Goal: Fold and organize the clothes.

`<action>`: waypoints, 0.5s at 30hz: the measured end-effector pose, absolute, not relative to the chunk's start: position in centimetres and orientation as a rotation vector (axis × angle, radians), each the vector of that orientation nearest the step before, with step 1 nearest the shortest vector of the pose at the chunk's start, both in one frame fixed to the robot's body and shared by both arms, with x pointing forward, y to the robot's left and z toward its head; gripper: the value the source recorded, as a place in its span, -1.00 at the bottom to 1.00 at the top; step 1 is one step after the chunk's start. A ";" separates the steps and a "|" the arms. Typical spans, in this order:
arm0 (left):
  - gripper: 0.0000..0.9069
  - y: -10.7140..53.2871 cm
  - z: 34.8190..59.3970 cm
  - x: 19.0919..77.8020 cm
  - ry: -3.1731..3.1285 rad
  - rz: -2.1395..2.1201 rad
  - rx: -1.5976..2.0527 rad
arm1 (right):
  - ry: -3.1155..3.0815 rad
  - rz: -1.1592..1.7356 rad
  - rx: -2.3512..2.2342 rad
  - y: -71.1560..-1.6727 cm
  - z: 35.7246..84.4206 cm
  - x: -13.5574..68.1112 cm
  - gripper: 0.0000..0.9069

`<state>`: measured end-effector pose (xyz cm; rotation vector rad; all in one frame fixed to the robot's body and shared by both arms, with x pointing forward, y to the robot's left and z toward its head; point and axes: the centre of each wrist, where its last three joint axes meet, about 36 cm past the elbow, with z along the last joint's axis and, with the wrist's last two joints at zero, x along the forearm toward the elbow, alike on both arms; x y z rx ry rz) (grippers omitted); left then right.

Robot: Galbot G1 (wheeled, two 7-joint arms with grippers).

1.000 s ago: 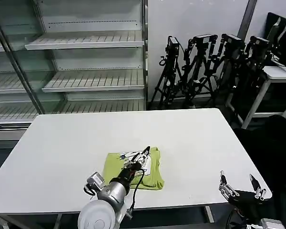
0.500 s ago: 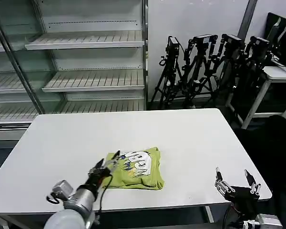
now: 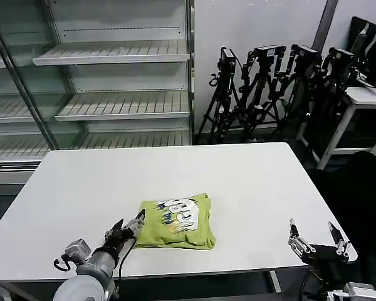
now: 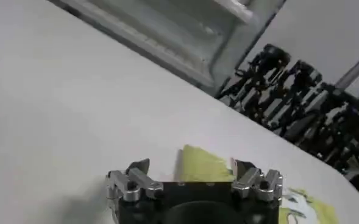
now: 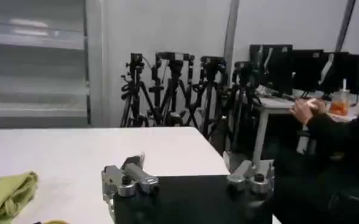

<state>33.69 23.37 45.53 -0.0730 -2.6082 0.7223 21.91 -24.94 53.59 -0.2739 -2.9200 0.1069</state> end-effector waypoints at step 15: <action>1.00 21.3 43.7 35.2 -2.574 0.723 -0.121 | -2.880 0.107 -0.322 -25.2 53.2 21.2 1.00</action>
